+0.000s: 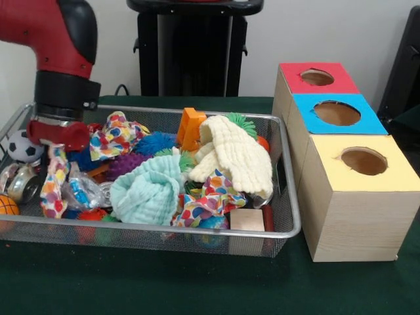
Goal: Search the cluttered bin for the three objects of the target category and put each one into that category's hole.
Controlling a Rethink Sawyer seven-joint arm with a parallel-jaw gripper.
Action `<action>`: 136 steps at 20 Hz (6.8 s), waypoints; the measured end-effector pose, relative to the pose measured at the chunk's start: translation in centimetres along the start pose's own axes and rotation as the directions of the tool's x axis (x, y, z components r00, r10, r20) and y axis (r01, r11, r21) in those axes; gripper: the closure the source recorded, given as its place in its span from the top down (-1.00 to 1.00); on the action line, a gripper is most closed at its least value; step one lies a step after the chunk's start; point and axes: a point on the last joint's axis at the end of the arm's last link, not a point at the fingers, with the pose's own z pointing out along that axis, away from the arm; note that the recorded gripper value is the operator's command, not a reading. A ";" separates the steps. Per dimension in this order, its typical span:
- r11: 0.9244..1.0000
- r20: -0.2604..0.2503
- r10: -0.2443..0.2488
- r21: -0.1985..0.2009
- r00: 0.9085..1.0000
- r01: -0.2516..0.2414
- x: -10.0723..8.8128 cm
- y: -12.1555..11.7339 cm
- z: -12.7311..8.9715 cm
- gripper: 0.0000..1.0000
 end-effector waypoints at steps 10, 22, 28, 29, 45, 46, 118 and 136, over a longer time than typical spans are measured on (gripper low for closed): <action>0.965 0.035 -0.225 0.145 0.974 0.218 -3.4 5.1 -7.1 1.00; 0.987 0.175 0.074 0.131 0.982 -0.097 -12.4 -5.6 -12.4 1.00; 0.933 0.044 0.353 0.063 0.934 -0.356 -11.6 -7.7 -11.2 1.00; 0.918 -0.005 0.392 0.072 0.920 -0.390 -10.8 -7.6 -11.2 1.00; 0.985 -0.193 0.168 0.060 0.967 -0.159 -4.5 6.6 -14.0 1.00; 0.988 -0.192 0.156 0.053 0.969 -0.148 -4.4 7.4 -14.1 1.00; 0.998 -0.083 -0.064 -0.018 0.994 0.063 8.3 16.1 -1.9 -1.00; 0.936 0.039 -0.192 0.306 0.981 0.171 -1.0 1.2 -8.1 -1.00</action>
